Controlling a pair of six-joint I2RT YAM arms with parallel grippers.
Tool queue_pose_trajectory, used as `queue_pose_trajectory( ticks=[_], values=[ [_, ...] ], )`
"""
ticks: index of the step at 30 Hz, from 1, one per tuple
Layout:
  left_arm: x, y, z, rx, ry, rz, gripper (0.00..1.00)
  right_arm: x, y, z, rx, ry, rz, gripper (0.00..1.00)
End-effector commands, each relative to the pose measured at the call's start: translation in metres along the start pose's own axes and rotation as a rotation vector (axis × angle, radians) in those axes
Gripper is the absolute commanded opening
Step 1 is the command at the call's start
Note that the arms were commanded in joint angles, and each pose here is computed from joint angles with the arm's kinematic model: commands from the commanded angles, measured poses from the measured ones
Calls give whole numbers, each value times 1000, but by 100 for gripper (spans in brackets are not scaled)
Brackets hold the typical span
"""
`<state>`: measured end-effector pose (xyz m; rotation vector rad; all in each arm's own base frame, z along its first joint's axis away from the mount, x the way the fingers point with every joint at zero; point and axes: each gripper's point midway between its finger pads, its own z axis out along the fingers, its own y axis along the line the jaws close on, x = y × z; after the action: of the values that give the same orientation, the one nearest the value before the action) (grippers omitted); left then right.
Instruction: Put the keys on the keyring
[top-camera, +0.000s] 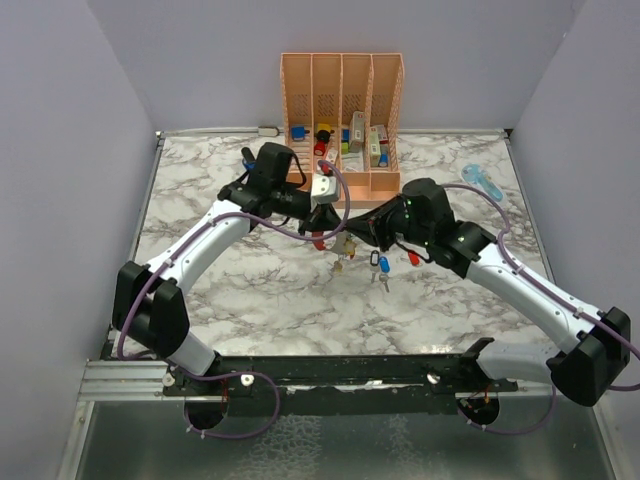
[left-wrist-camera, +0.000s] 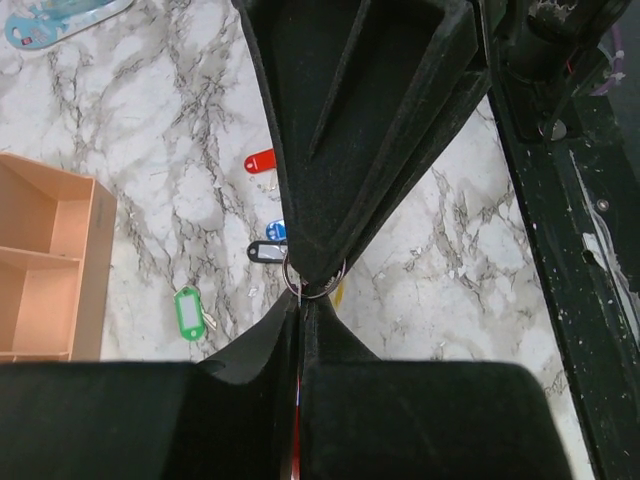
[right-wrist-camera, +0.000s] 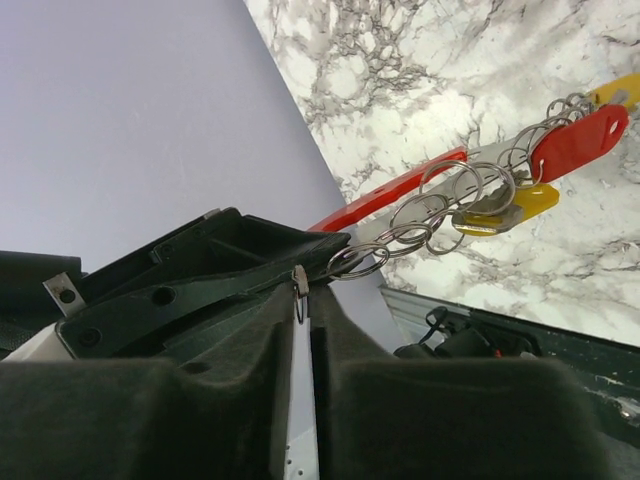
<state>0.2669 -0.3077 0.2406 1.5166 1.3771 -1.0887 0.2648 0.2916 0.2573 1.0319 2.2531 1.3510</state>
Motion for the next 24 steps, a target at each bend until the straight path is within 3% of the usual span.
queue_pose_trajectory(
  ticks=[1,5,12,18,24],
  values=[
    [-29,-2,-2,43,-59,76,0,-4,-1,-10,0,-39,-36,20],
    [-30,-7,-3,69,-64,73,0,-16,6,-30,-44,-122,-129,35],
    [-31,-23,-4,142,-81,22,0,-36,26,-75,-112,-272,-429,54],
    [-15,-26,-5,126,-29,12,0,-41,21,-87,-104,-303,-747,61],
    [1,-21,-5,92,18,21,0,-44,-9,-80,-36,-272,-890,62]
  ],
)
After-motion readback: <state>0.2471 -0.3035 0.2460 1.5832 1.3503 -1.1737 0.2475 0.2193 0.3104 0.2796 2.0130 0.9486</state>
